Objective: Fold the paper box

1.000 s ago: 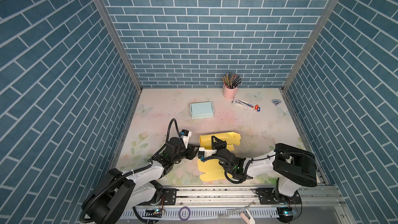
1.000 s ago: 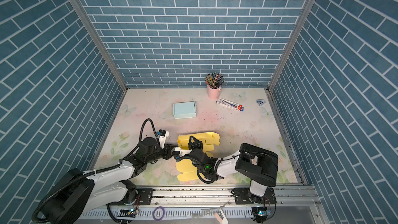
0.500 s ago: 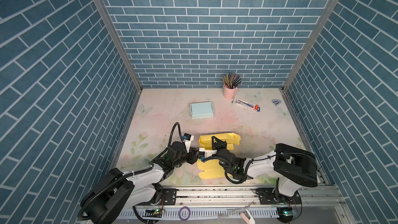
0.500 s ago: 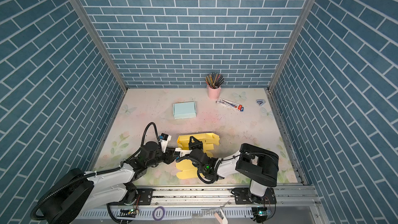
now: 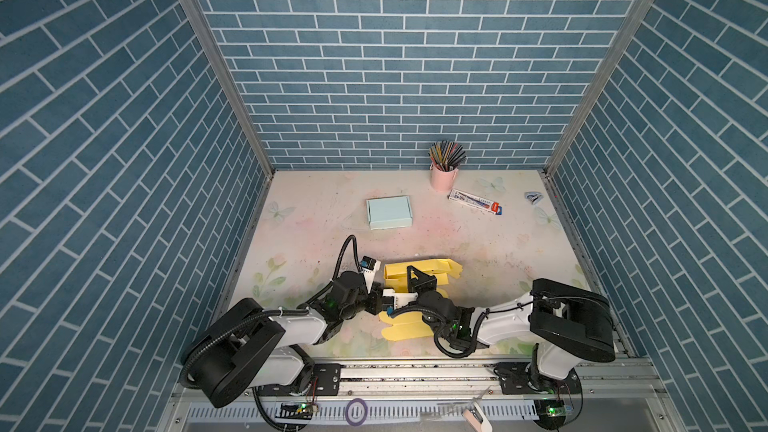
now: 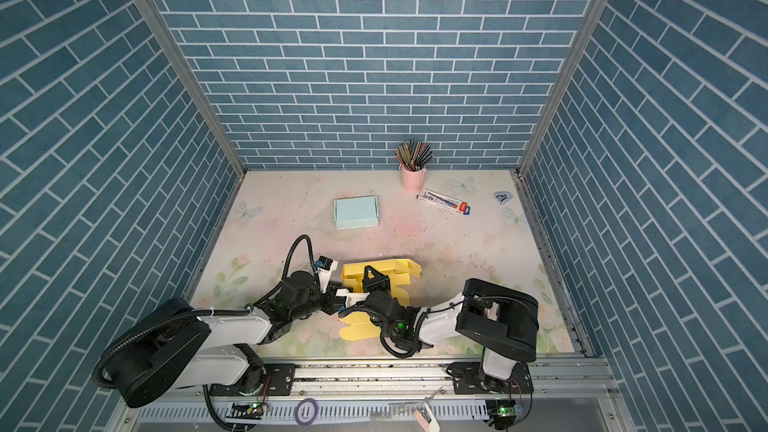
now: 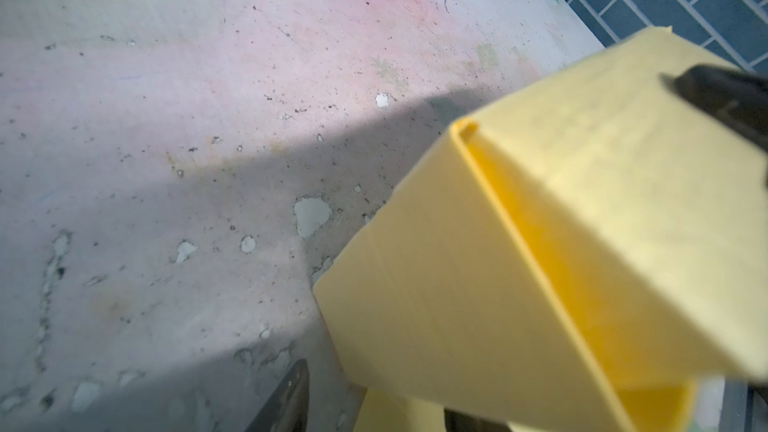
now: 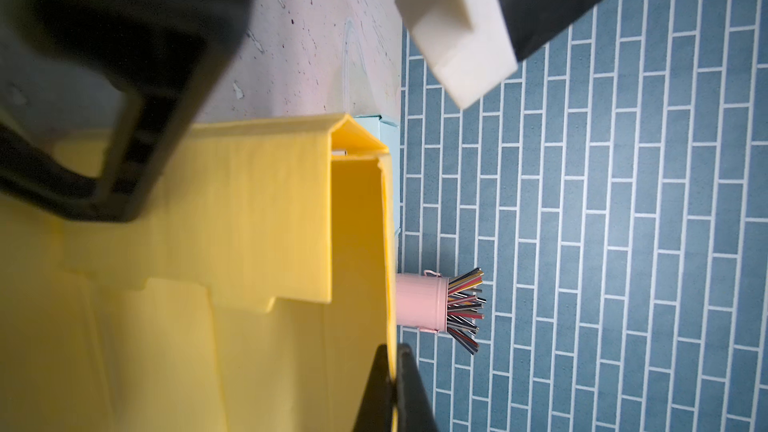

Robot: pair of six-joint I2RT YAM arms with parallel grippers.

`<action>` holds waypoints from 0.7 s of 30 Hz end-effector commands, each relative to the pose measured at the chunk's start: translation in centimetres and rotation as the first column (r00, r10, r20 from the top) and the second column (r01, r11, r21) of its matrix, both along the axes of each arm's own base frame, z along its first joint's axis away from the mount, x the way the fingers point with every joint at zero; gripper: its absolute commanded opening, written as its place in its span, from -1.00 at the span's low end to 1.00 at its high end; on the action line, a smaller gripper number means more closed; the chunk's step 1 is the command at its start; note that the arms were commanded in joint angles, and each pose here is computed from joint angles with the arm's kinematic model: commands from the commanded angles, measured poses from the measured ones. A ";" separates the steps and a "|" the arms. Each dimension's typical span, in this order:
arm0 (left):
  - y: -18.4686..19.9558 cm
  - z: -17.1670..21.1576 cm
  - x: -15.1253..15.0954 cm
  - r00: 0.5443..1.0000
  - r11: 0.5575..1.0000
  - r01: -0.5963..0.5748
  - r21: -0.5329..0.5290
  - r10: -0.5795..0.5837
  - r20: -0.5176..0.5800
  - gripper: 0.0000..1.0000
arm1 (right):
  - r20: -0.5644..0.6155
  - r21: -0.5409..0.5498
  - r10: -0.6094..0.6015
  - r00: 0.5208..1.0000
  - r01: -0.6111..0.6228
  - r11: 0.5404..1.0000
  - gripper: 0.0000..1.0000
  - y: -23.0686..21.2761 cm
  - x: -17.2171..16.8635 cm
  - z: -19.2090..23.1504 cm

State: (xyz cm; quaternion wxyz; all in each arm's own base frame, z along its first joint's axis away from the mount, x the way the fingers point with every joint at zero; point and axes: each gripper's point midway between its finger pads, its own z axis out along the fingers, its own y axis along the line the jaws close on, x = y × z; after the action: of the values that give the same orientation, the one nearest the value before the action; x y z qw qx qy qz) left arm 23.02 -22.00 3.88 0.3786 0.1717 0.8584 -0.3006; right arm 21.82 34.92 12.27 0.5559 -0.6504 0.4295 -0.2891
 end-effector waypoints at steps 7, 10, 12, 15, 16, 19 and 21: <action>-0.7 1.6 2.2 0.987 0.998 -0.040 0.047 0.032 0.158 0.00 | -0.089 0.038 0.007 0.996 -0.003 0.999 -1.00 0.0 -1.0 -0.3; -0.7 1.8 2.5 0.981 0.996 -0.069 0.051 0.059 0.186 -0.03 | -0.107 0.038 -0.001 0.994 0.005 0.999 -1.00 -0.1 -1.0 -0.6; -1.0 2.4 2.4 0.976 0.997 -0.068 0.041 0.058 0.210 -0.04 | -0.113 0.040 -0.002 0.994 0.006 0.999 -1.00 -0.2 -1.0 -0.7; -1.5 3.2 2.3 0.967 0.997 -0.068 0.035 0.057 0.249 -0.03 | -0.125 0.041 -0.002 0.992 0.007 0.999 -1.00 0.0 -1.1 -0.9; -1.5 3.3 2.3 0.964 0.997 -0.072 0.036 0.060 0.259 -0.03 | -0.129 0.042 -0.001 0.992 0.006 0.999 -1.00 0.0 -1.1 -0.9; -1.6 3.6 2.5 0.958 0.995 -0.088 0.037 0.074 0.278 -0.04 | -0.140 0.047 0.000 0.990 0.006 0.999 -1.00 0.2 -1.1 -1.0; -1.7 3.4 2.5 0.958 0.995 -0.091 0.046 0.075 0.278 -0.13 | -0.142 0.049 0.003 0.990 0.004 0.999 -1.00 0.3 -1.2 -1.0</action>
State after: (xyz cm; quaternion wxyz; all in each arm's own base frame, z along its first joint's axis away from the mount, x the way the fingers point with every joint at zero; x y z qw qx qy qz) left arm 24.32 -23.27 5.46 0.4639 0.1971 0.8299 -0.2393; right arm 21.20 34.72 11.65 0.5430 -0.6508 0.4659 -0.2539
